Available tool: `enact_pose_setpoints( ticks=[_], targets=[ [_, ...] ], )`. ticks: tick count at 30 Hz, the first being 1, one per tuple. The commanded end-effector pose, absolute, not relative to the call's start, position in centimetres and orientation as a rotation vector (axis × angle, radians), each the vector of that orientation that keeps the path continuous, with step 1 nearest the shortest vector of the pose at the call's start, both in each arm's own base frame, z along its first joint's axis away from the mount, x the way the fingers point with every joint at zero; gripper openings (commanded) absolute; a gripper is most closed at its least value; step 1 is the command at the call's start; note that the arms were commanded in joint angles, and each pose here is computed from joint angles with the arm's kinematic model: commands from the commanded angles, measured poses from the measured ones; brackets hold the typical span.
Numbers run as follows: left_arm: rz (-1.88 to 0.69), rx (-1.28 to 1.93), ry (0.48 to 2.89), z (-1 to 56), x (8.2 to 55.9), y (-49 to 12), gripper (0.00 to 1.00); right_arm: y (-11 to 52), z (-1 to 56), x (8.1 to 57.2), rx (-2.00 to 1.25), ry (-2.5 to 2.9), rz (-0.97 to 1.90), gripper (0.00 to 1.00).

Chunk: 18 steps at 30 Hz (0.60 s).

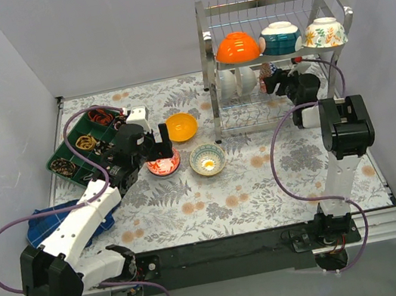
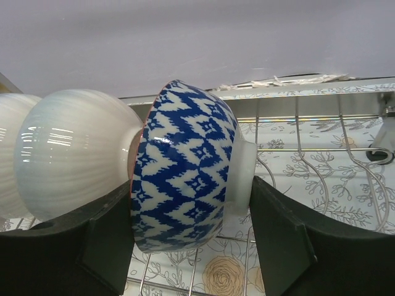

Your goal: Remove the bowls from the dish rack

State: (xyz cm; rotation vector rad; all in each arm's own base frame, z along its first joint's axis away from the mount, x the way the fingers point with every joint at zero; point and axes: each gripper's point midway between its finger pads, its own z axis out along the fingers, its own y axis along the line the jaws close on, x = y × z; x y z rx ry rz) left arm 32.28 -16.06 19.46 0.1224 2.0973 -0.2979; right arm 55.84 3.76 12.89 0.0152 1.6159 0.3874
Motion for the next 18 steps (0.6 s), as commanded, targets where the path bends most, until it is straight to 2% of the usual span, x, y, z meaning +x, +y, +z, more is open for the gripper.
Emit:
enact_pose_setpoints(
  ticks=[1,10,18],
  targets=[
    [-0.293,0.130,2.081,19.7,32.3,-15.8,0.98,3.7,19.0,55.4,-0.026,1.452,0.358,0.15],
    [-0.284,0.127,2.081,19.7,32.4,-15.6,0.98,3.1,20.3,54.7,0.015,1.412,0.309,0.15],
    [-0.295,0.129,2.078,19.8,32.4,-15.8,0.98,2.6,20.4,52.2,0.075,1.402,0.316,0.13]
  ],
)
